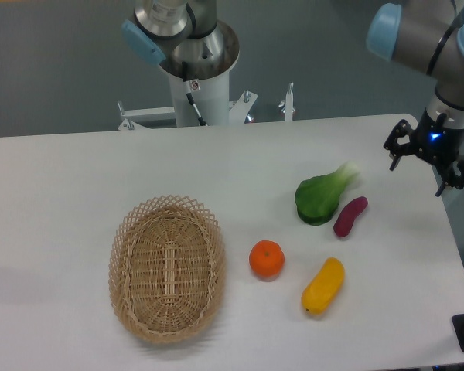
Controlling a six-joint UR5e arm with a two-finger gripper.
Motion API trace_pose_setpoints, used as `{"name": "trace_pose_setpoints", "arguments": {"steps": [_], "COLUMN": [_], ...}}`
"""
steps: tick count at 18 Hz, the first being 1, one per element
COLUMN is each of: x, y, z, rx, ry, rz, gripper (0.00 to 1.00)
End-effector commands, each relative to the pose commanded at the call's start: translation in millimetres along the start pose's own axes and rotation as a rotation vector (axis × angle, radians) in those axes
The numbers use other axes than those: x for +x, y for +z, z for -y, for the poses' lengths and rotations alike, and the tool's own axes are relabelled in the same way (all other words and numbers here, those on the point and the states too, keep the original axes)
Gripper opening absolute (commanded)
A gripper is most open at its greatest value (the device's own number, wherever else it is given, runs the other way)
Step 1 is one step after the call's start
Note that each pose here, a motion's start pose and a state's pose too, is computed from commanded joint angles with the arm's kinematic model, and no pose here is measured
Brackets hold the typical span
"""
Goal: Pick up the sweet potato from the table
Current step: 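Move the open gripper over the purple sweet potato and lower it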
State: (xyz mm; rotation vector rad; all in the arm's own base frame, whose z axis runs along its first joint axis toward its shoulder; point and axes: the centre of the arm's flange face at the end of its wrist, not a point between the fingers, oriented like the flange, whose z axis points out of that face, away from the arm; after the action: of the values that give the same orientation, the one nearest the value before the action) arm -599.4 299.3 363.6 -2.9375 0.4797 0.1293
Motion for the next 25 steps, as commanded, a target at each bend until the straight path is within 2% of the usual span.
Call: {"name": "trace_pose_setpoints", "arguments": {"steps": [7,14,17,21,25], "x": [5.8,30.3,42.7,45.3,51.7], "y": [12.7,66.5,90.2,113.5,135.9], "z": [-1.4,-1.3,-2.2,11.7,36.5], "rx": [-0.018,-0.018,-0.019,-0.015,-0.02], "ry": [-0.002,-0.051,-0.067,-0.1,-0.064], "rz": [-0.005,-0.004,0.026,0.018,0.021], "gripper": [1.0,1.0,1.0,1.0,1.0]}}
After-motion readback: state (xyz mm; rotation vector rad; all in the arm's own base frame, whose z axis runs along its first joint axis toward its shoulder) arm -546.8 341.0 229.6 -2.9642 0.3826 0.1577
